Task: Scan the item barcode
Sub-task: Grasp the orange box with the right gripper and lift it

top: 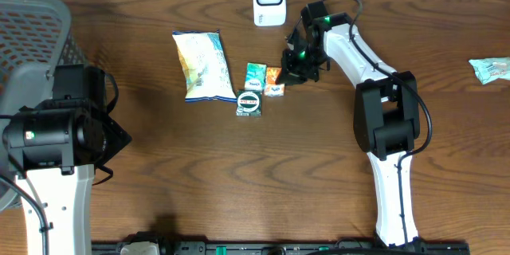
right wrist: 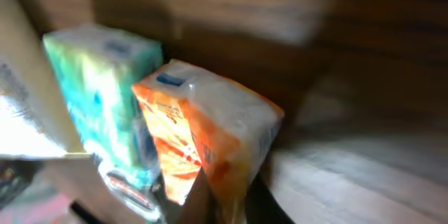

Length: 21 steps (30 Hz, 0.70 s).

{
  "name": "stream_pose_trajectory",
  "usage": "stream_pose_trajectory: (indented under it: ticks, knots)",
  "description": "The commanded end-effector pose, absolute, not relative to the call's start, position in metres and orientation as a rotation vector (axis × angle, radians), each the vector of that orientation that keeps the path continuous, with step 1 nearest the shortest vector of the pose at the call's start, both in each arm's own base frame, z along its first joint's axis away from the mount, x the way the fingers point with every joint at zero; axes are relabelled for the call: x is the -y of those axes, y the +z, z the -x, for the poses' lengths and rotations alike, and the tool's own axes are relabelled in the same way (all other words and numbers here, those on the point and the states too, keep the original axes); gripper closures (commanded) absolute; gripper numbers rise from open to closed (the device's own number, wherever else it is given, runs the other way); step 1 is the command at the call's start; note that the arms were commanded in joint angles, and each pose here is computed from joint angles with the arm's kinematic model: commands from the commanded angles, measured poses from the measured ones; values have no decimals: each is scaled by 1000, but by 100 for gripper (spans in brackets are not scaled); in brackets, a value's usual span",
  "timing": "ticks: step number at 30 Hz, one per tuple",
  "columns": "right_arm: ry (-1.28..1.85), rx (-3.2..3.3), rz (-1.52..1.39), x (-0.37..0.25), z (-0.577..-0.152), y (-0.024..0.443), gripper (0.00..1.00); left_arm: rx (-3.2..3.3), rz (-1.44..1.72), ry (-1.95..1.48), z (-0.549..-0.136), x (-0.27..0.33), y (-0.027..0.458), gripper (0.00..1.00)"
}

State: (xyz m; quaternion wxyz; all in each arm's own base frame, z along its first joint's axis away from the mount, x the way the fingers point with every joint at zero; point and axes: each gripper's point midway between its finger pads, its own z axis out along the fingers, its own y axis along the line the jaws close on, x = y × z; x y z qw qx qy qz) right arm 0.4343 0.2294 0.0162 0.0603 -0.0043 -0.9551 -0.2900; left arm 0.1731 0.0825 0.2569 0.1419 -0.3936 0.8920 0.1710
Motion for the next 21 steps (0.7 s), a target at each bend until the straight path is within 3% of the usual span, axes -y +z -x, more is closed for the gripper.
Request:
stream_pose_trajectory:
  ticks: [1,7,15,21]
  knots:
    - [-1076,2782,-49,-236,-425,34,99,-2563,1157,495,-171,-84,258,2]
    - [-1200,2674,-52,-209,-416,50,99,-2563,1157,495,-171,-84,258,2]
    - [-1843,2481,-414,-186,-408,114,99,-2563,1157,495,-171,-84,258,2]
    - [-1905,2481,-526,-174,-401,122,99,-2563,1157,496,-171,-84,258,2]
